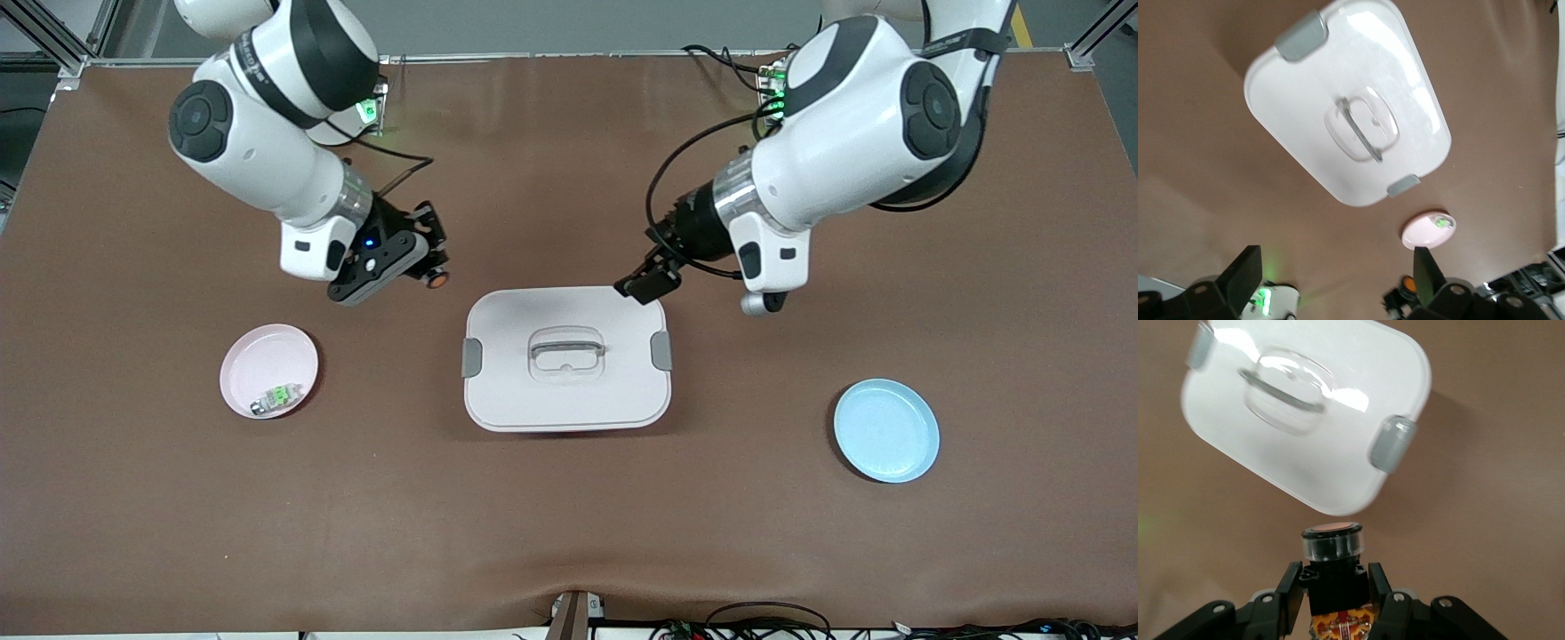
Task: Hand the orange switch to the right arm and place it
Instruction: 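Carry the switch with the right gripper to the white plate while the left gripper withdraws, then lower the orange switch onto the white plate beside the green switch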
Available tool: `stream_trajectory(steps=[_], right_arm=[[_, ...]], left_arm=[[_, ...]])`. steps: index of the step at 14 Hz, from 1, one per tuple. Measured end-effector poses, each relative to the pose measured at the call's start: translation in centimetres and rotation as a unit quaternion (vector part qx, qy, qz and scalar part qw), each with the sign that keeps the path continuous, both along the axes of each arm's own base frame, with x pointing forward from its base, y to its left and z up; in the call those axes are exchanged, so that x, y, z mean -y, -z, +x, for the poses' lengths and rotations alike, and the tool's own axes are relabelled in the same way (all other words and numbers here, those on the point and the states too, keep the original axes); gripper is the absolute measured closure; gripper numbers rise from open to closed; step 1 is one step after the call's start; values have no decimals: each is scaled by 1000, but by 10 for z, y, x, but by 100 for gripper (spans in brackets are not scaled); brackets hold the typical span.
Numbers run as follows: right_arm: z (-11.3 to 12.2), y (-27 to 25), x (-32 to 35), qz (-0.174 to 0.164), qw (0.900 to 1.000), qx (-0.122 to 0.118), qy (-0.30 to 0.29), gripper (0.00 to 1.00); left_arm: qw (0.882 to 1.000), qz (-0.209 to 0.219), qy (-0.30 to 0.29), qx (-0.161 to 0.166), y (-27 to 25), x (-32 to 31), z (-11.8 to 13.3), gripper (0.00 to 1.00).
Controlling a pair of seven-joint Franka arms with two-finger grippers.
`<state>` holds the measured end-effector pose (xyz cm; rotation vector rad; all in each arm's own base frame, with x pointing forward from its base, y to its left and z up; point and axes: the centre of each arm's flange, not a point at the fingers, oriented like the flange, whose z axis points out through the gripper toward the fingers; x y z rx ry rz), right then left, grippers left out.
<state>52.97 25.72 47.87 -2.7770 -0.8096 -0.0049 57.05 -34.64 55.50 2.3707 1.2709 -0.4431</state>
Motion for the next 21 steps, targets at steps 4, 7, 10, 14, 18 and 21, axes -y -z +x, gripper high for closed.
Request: stream_trajectory(steps=[4,7,10,14,18,21], right_arm=[[9,16,35,-34,995,16,-92,55],[20,36,84,-46,986,28,-159,55],[24,71,137,-50,974,52,-213,55],[17,120,207,-61,949,101,-293,55],[6,145,245,-82,923,131,-353,55],[-2,162,258,-104,911,148,-371,55]], left_arm=[[998,41,41,12,3,-32,7,0],[995,55,80,17,5,-65,15,0],[986,87,134,50,9,-96,26,0],[962,143,211,96,12,-133,40,0],[959,151,217,98,13,-203,57,0],[946,157,268,94,9,-249,55,0]])
